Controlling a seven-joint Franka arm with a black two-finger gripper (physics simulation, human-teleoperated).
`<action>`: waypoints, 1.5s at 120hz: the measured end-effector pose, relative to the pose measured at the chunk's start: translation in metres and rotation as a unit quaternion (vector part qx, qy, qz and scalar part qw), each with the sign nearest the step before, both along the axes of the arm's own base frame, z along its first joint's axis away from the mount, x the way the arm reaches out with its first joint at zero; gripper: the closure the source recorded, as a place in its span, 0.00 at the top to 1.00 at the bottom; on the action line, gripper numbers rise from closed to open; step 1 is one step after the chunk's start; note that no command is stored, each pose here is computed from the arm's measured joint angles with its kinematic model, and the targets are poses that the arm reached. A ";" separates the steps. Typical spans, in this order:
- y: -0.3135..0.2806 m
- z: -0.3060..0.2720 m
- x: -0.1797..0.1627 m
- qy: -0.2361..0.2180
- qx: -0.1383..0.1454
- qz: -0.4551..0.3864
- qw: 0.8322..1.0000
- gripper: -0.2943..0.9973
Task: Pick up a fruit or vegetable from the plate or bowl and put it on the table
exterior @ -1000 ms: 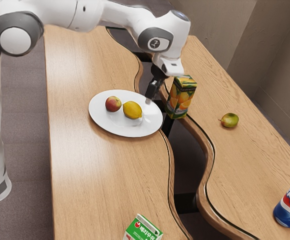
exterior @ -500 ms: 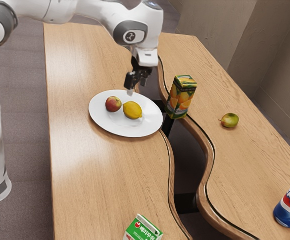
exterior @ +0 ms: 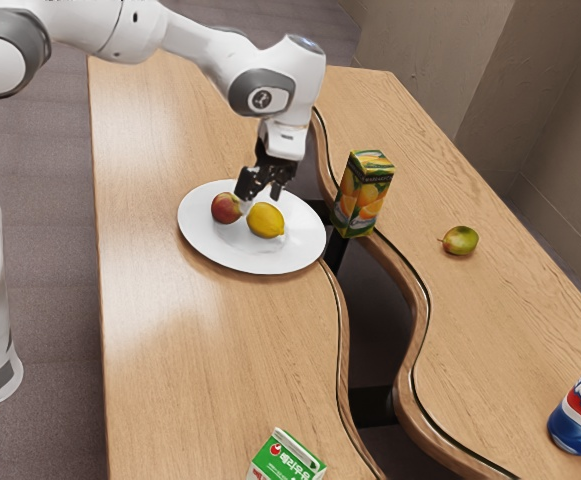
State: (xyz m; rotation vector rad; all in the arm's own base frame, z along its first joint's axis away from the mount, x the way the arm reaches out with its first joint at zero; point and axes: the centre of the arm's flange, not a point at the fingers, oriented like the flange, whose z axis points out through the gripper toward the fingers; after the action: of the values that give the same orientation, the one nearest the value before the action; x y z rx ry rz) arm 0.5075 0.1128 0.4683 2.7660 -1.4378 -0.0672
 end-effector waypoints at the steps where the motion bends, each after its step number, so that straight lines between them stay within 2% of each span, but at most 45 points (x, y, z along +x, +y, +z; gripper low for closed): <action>1: 0.000 -0.001 0.001 0.000 0.000 -0.001 1.000 0.77; 106: 0.002 -0.047 0.023 0.022 -0.001 -0.034 0.999 0.77; 123: 0.002 -0.046 0.026 0.020 0.002 -0.037 0.999 0.59; 138: 0.000 -0.045 0.027 0.018 0.002 -0.040 0.999 0.56; 157: -0.005 0.006 0.047 -0.027 0.007 -0.044 0.999 0.51; 170: -0.020 0.039 0.051 -0.050 0.000 -0.047 0.998 0.50; 180: -0.038 0.066 0.073 -0.077 -0.011 -0.058 0.995 0.50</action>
State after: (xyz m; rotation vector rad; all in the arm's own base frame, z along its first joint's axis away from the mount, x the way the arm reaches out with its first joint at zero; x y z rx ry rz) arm 0.5808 0.0752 0.5347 2.7222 -1.6226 0.1627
